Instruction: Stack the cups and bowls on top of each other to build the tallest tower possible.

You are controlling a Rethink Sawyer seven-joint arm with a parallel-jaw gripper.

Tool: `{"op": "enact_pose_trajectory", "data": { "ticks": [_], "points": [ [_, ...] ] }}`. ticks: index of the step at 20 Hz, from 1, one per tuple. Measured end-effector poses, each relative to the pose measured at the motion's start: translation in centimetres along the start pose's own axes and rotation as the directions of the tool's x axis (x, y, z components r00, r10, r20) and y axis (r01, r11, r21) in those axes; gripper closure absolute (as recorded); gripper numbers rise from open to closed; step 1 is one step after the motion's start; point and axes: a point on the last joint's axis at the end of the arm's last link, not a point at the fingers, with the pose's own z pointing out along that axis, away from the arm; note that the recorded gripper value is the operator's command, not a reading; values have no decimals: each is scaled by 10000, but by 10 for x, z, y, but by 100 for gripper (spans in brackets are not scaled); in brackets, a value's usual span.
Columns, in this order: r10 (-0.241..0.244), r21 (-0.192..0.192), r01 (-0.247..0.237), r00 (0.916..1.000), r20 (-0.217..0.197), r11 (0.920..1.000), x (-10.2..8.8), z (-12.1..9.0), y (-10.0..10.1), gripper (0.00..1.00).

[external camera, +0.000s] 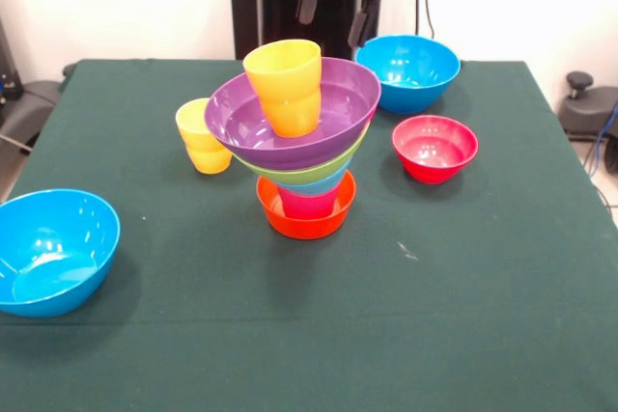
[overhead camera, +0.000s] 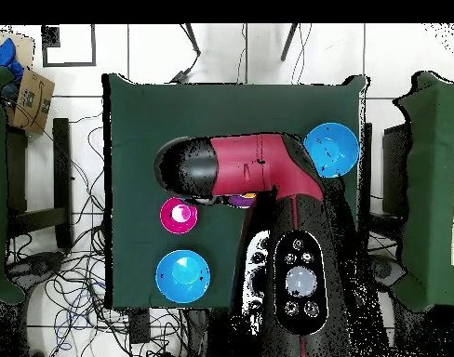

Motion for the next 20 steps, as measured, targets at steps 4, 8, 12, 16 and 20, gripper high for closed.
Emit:
{"op": "enact_pose_trajectory", "data": {
  "ticks": [4,8,12,16,20],
  "points": [
    [-11,56,11,10000,-89,10000,-4,-15,10,0],
    [-96,-19,96,9999,-75,10000,-4,-28,25,0],
    [-241,-101,240,9997,-72,9997,2,-38,41,0],
    [-563,-159,564,9984,15,9983,15,-51,66,0],
    [-959,-142,961,9953,136,9953,35,-59,89,0]
  ]
}}
